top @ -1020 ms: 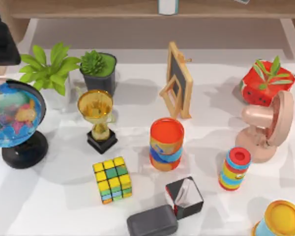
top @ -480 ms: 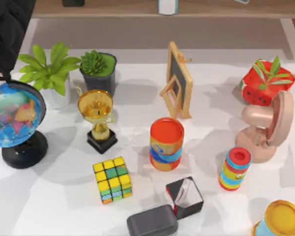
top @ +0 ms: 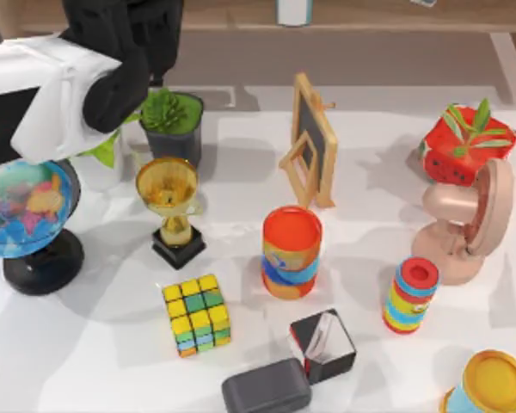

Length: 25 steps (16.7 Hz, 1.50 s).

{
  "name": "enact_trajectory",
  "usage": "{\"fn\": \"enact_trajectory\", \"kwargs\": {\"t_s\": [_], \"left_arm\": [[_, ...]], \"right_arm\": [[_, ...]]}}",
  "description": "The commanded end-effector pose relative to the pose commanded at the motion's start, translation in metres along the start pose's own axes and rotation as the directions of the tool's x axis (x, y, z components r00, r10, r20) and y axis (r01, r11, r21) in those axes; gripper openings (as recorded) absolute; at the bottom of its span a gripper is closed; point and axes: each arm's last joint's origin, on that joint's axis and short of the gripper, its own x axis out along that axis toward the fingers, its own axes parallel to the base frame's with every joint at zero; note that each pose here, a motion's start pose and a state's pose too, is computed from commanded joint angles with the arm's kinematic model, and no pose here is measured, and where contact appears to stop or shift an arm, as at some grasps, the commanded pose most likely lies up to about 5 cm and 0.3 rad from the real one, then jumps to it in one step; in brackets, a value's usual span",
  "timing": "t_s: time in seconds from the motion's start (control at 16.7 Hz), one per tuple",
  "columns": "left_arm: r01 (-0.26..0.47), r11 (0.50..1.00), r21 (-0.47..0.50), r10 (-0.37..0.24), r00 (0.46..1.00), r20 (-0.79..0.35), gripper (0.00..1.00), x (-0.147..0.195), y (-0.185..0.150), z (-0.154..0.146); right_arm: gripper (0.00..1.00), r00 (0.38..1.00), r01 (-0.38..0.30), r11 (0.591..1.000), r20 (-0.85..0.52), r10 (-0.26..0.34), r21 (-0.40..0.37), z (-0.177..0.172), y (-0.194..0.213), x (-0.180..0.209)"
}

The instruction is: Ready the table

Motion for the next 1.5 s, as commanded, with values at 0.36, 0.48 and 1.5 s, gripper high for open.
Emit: {"fn": "enact_trajectory", "kwargs": {"t_s": [0.36, 0.48, 1.5], "left_arm": [[-0.004, 1.0, -0.005, 0.004, 1.0, 0.008, 1.0, 0.042, -0.073, -0.047], [-0.002, 1.0, -0.006, 0.002, 1.0, 0.009, 1.0, 0.051, -0.097, -0.068], [-0.01, 1.0, -0.009, 0.011, 1.0, 0.013, 1.0, 0.077, -0.121, -0.091]], "right_arm": [[1.0, 1.0, 0.0, 1.0, 0.0, 0.0, 0.0, 0.0, 0.0, 0.0], [1.0, 1.0, 0.0, 1.0, 0.0, 0.0, 0.0, 0.0, 0.0, 0.0], [1.0, 1.0, 0.0, 1.0, 0.0, 0.0, 0.0, 0.0, 0.0, 0.0]]}}
